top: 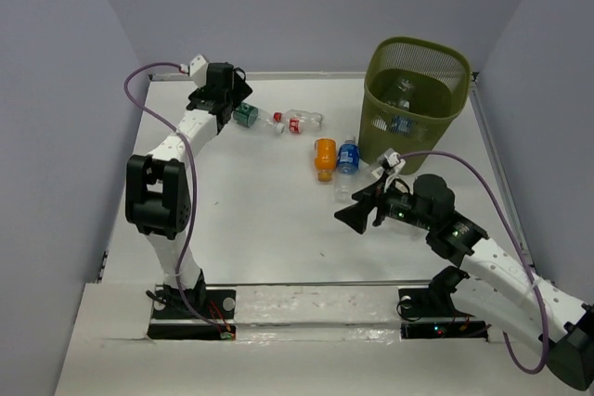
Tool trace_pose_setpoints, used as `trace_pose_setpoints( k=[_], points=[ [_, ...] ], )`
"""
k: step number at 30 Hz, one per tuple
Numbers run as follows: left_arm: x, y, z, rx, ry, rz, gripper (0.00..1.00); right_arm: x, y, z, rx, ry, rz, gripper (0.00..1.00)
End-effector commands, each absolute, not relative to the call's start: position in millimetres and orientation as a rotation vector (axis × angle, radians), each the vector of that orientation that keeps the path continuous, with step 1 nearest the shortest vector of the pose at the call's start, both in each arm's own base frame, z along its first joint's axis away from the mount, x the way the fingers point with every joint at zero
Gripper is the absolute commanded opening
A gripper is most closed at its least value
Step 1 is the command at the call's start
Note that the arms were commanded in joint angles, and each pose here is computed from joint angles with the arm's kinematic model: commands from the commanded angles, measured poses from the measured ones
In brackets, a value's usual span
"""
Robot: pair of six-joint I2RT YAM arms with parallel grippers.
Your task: Put the plastic bottles in the bin
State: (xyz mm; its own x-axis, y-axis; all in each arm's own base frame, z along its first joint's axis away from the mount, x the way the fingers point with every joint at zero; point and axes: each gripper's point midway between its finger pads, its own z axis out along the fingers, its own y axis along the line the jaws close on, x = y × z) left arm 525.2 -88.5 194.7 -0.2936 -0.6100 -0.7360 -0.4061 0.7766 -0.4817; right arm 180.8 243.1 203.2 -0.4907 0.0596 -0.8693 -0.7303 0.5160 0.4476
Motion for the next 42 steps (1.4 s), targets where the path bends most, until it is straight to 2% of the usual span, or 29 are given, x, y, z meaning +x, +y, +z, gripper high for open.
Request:
trace_pose_setpoints(
  k=[1, 4, 10, 19, 23, 24, 25, 26, 28, 32, 33, 34, 35, 37, 38, 40, 41, 42],
  points=[
    [551, -66, 193, -0.857, 1.874, -0.316, 0.99, 184, 253, 237, -0.614, 1.729, 1.104, 0.96],
    [562, -68, 156, -0.864, 1.976, -0.298, 0.99, 185, 256, 233, -0.625, 1.742, 1.107, 0.96],
    [587, -67, 121, -0.921, 2.034, -0.312, 0.99, 187, 264, 228, -0.662, 1.766, 1.119, 0.96],
    [610, -62, 90, -0.951, 2.054, -0.313, 0.99, 190, 272, 219, -0.699, 1.797, 1.122, 0.96],
    [613, -55, 81, -0.943, 2.05, -0.29, 0.8, 203, 278, 225, -0.691, 1.793, 1.094, 0.96],
    [613, -52, 81, -0.941, 2.042, -0.275, 0.68, 209, 282, 238, -0.691, 1.759, 1.089, 0.96],
    [612, -49, 81, -0.939, 2.042, -0.268, 0.63, 213, 286, 243, -0.7, 1.747, 1.091, 0.96],
    [607, -43, 81, -0.938, 2.045, -0.254, 0.55, 220, 292, 238, -0.716, 1.768, 1.083, 0.95],
    [598, -31, 87, -0.954, 2.031, -0.248, 0.5, 234, 301, 252, -0.752, 1.729, 1.051, 0.94],
    [577, -23, 125, -0.94, 1.942, -0.292, 0.49, 285, 316, 212, -0.833, 1.866, 0.851, 0.93],
    [571, -23, 135, -0.934, 1.917, -0.305, 0.49, 291, 318, 229, -0.854, 1.822, 0.823, 0.93],
    [566, -23, 146, -0.93, 1.891, -0.324, 0.49, 309, 321, 203, -0.931, 1.857, 0.756, 0.93],
    [552, -23, 166, -0.921, 1.845, -0.351, 0.49, 330, 327, 224, -0.952, 1.804, 0.724, 0.95],
    [539, -26, 186, -0.911, 1.797, -0.404, 0.49, 351, 332, 200, -1.076, 1.826, 0.679, 0.97],
    [522, -28, 196, -0.902, 1.782, -0.432, 0.49, 371, 332, 218, -1.071, 1.794, 0.656, 0.99],
    [504, -35, 205, -0.887, 1.773, -0.482, 0.49, 395, 331, 220, -1.114, 1.787, 0.598, 1.0],
    [486, -39, 210, -0.894, 1.76, -0.514, 0.49, 412, 331, 200, -1.14, 1.827, 0.574, 1.0],
    [476, -45, 211, -0.885, 1.762, -0.547, 0.49, 424, 335, 219, -1.157, 1.81, 0.54, 1.0]
  ],
)
